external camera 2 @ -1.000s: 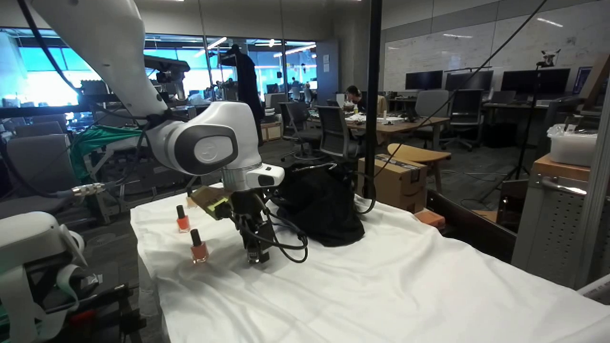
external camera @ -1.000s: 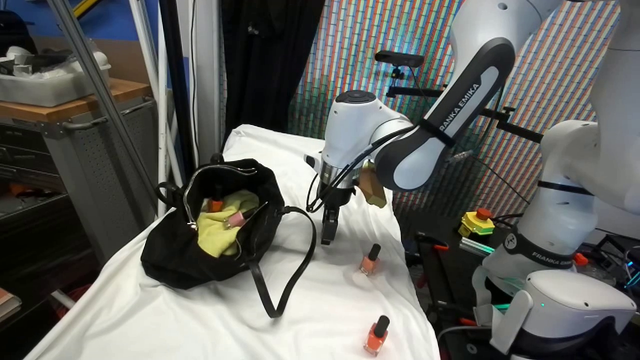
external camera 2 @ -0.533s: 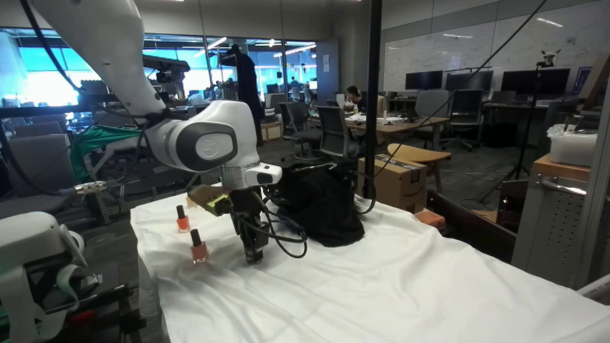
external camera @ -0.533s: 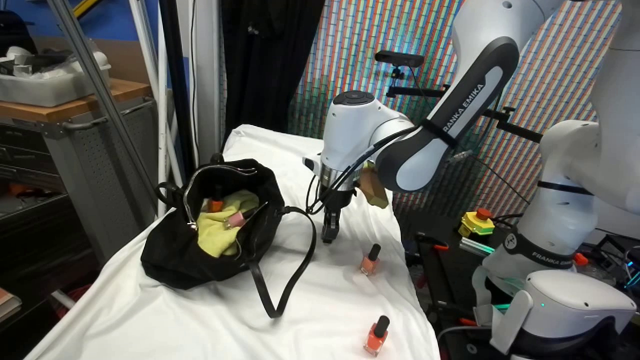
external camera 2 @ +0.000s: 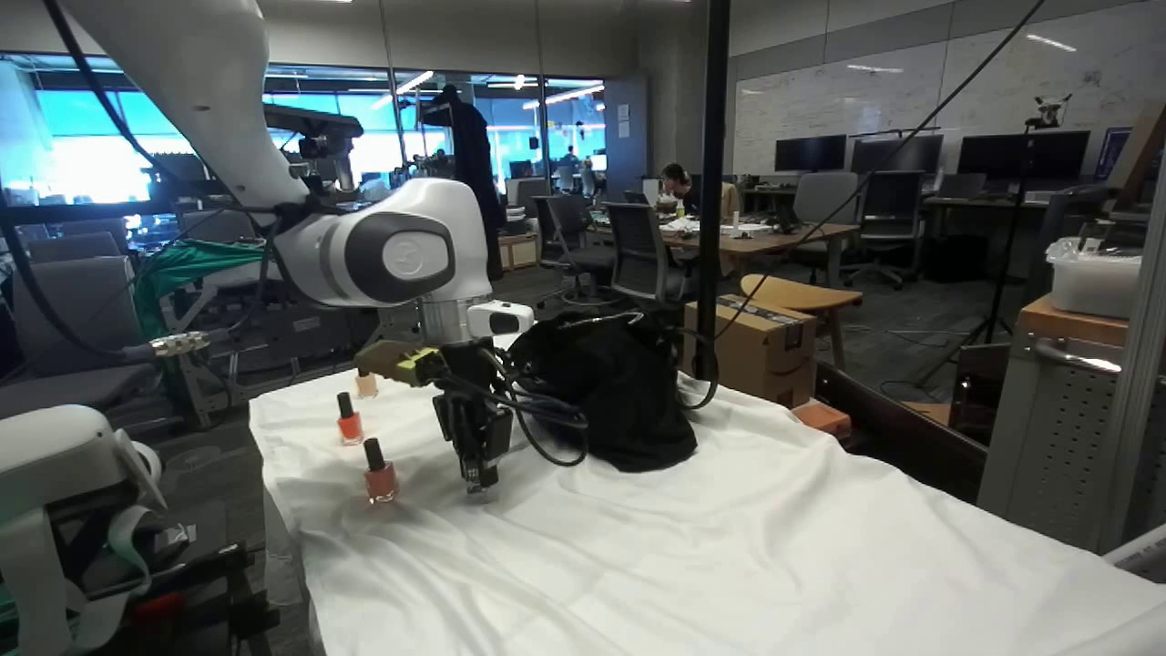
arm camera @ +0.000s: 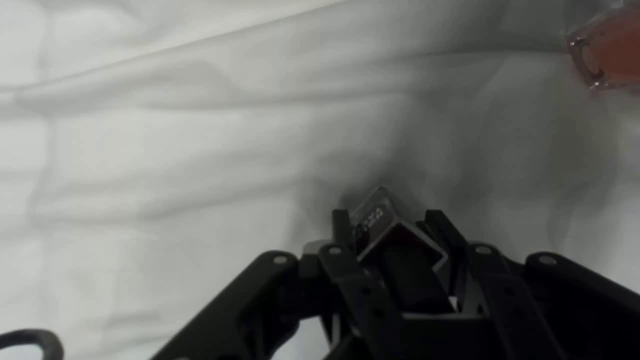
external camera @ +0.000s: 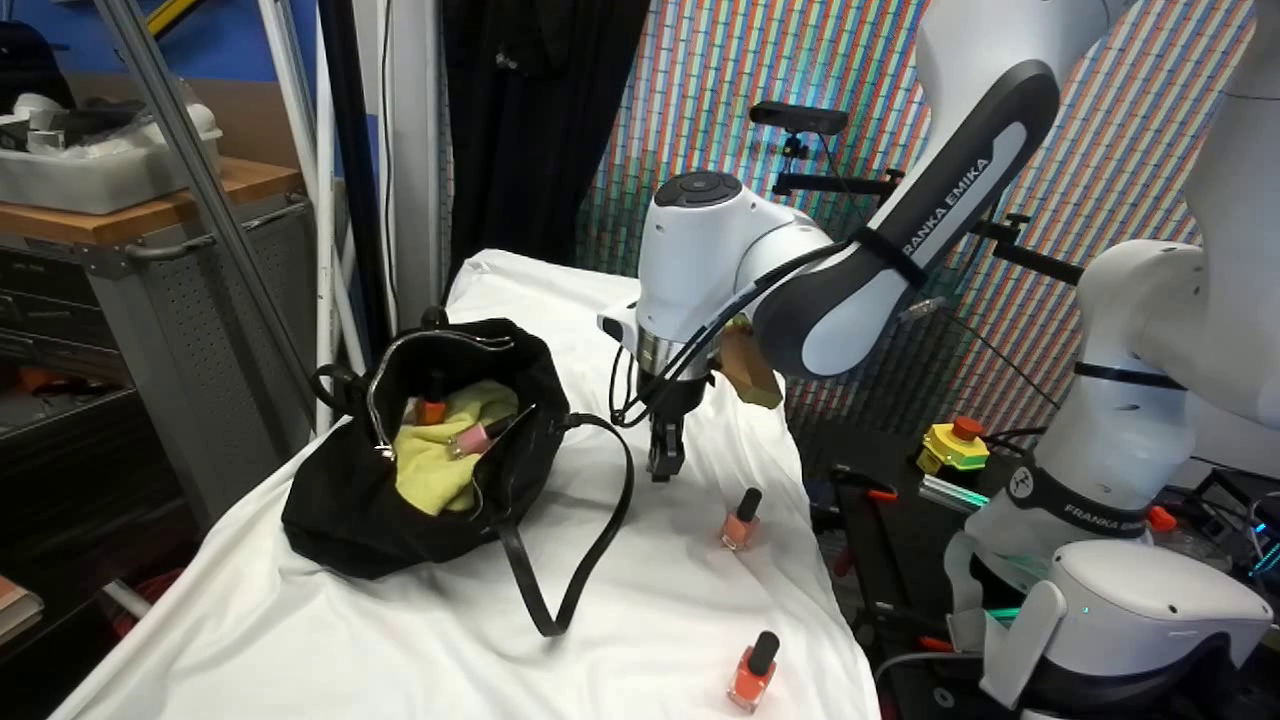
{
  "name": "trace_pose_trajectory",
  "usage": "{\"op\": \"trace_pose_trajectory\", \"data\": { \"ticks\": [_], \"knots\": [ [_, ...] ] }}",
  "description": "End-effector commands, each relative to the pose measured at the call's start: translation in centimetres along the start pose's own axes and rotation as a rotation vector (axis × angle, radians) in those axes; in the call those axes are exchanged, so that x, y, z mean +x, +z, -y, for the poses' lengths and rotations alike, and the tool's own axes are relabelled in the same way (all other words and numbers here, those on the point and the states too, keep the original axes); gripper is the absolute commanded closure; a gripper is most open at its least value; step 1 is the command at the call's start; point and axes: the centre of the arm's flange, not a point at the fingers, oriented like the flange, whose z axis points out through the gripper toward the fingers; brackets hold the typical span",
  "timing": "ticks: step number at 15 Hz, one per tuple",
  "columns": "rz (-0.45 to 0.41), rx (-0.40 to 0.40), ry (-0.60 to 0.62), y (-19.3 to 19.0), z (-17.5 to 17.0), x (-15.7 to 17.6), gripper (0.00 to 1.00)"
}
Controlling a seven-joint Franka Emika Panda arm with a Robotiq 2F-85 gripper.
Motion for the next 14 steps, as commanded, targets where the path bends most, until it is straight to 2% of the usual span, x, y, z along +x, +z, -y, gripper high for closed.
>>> {"op": "trace_pose_trajectory", "data": {
  "ticks": [1,5,8,14],
  "knots": [
    [-0.011,-0.071,-0.010,-5.9,0.1,0.8,0.77],
    [-0.052,-0.148,-0.008,-11.6,0.0,2.2,0.77],
    [-0.132,-0.196,-0.027,-15.5,0.9,3.9,0.77],
    [-0.263,-0.266,-0.110,-19.0,4.2,9.4,0.77]
  ]
}}
